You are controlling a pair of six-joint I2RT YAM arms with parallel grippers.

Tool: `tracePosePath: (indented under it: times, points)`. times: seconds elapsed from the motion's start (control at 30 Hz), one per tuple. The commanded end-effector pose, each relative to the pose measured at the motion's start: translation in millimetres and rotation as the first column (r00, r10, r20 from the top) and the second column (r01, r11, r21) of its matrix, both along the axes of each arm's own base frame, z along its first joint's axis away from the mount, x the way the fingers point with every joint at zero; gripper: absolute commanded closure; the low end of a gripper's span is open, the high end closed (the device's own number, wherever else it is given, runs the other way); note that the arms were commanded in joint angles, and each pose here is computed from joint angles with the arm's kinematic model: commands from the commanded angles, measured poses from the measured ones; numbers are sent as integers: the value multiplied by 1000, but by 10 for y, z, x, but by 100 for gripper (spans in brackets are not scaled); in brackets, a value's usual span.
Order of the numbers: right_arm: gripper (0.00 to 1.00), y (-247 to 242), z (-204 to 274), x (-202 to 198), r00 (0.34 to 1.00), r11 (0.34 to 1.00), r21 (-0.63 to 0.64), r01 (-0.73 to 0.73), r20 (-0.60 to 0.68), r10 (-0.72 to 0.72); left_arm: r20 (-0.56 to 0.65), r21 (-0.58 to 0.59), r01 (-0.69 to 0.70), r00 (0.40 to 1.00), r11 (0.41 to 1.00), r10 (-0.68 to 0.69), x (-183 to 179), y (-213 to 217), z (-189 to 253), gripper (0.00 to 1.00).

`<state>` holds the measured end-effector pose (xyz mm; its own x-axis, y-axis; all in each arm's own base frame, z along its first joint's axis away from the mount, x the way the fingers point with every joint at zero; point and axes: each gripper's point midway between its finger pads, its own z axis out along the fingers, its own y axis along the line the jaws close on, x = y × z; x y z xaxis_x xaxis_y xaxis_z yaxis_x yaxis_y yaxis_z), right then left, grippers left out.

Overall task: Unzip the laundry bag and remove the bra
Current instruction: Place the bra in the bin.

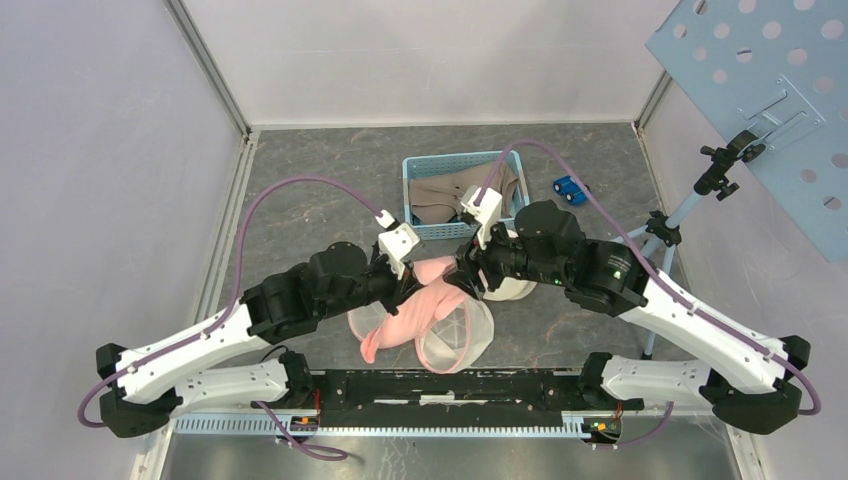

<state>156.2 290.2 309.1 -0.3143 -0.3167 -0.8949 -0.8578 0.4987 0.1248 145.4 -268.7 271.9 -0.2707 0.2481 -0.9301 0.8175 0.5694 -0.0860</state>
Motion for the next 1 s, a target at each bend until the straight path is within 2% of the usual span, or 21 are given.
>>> tracePosePath:
  times: [0.0, 0.07, 0.2, 0.37, 0.5, 0.6, 0.67, 0.7, 0.77, 0.83, 0.97]
  points:
    - [27, -72, 327, -114, 993, 994, 76, -78, 98, 71, -33, -21, 157, 987, 987, -158, -234, -124, 75, 98]
    - [23, -131, 334, -173, 986, 991, 72, -113, 133, 103, -44, -40, 191, 980, 981, -193, -304, -144, 113, 98]
    - [22, -194, 343, -326, 970, 978, 76, -192, 167, 177, -48, -67, 232, 971, 971, -235, -382, -174, 184, 98]
    - [27, -74, 138, -496, 942, 946, 45, -321, 122, 314, -80, -80, 284, 954, 955, -291, -458, -285, 231, 98]
    - [32, -32, 95, -523, 931, 936, 45, -350, 122, 343, -92, -90, 295, 949, 951, -303, -468, -338, 247, 98]
    - [43, -51, 14, -494, 934, 940, 14, -341, 116, 337, -89, -108, 301, 946, 947, -311, -485, -351, 280, 98]
    - [62, -65, -35, -489, 936, 942, 4, -336, 110, 333, -85, -115, 306, 945, 945, -316, -494, -352, 297, 95]
    - [73, -56, -30, -496, 936, 941, 12, -338, 109, 335, -86, -112, 301, 946, 947, -311, -485, -350, 288, 89]
    - [99, -39, 3, -494, 941, 944, 38, -328, 108, 322, -88, -102, 258, 960, 961, -267, -415, -320, 265, 63]
    - [100, -29, 47, -458, 950, 952, 58, -302, 106, 295, -95, -99, 187, 976, 977, -197, -307, -268, 248, 30]
    - [100, -45, 72, -269, 984, 983, 73, -171, 58, 167, -117, -130, -7, 993, 991, -9, 11, -22, 312, 1]
